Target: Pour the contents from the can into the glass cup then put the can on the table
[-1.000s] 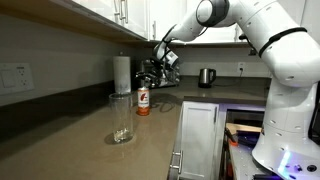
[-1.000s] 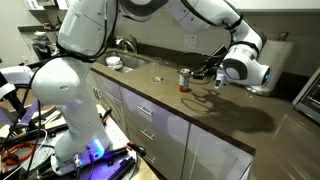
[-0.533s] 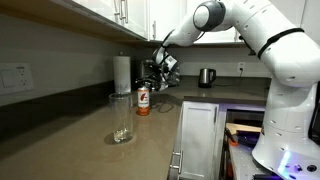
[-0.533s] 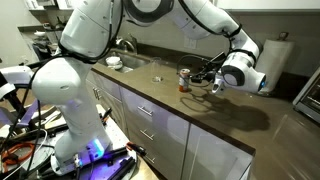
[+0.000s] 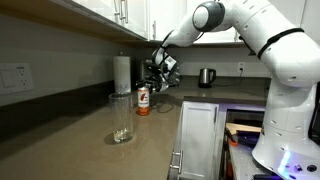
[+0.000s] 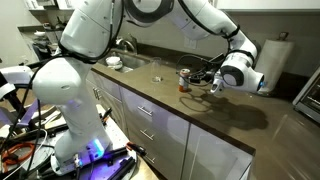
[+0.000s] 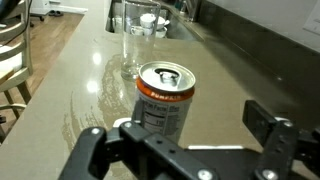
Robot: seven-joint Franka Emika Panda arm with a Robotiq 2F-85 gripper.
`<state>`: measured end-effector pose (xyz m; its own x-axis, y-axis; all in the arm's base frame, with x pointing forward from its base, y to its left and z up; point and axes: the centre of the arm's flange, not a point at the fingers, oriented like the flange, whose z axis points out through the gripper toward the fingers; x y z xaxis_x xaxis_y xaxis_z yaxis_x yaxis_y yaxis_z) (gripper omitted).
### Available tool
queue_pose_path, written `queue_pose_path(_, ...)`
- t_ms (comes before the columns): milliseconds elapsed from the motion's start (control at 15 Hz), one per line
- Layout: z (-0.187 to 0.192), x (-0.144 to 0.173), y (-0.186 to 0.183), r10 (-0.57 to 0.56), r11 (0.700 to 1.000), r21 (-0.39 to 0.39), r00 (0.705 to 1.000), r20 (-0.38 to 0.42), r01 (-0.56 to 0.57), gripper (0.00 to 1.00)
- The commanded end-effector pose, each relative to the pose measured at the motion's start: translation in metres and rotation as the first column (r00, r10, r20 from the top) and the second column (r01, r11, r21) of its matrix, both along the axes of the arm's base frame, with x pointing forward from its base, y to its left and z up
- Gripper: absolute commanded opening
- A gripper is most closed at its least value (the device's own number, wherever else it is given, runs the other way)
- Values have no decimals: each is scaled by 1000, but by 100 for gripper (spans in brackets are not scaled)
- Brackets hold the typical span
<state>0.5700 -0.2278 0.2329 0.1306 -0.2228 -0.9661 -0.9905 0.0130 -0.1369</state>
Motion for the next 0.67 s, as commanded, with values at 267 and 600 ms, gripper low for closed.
queue_pose_path(267, -1, 0, 3, 4, 1000, 2, 1000, -6, -4, 100)
queue_pose_path(600, -6, -10, 2, 4, 1000, -9, 1000, -19, -4, 100)
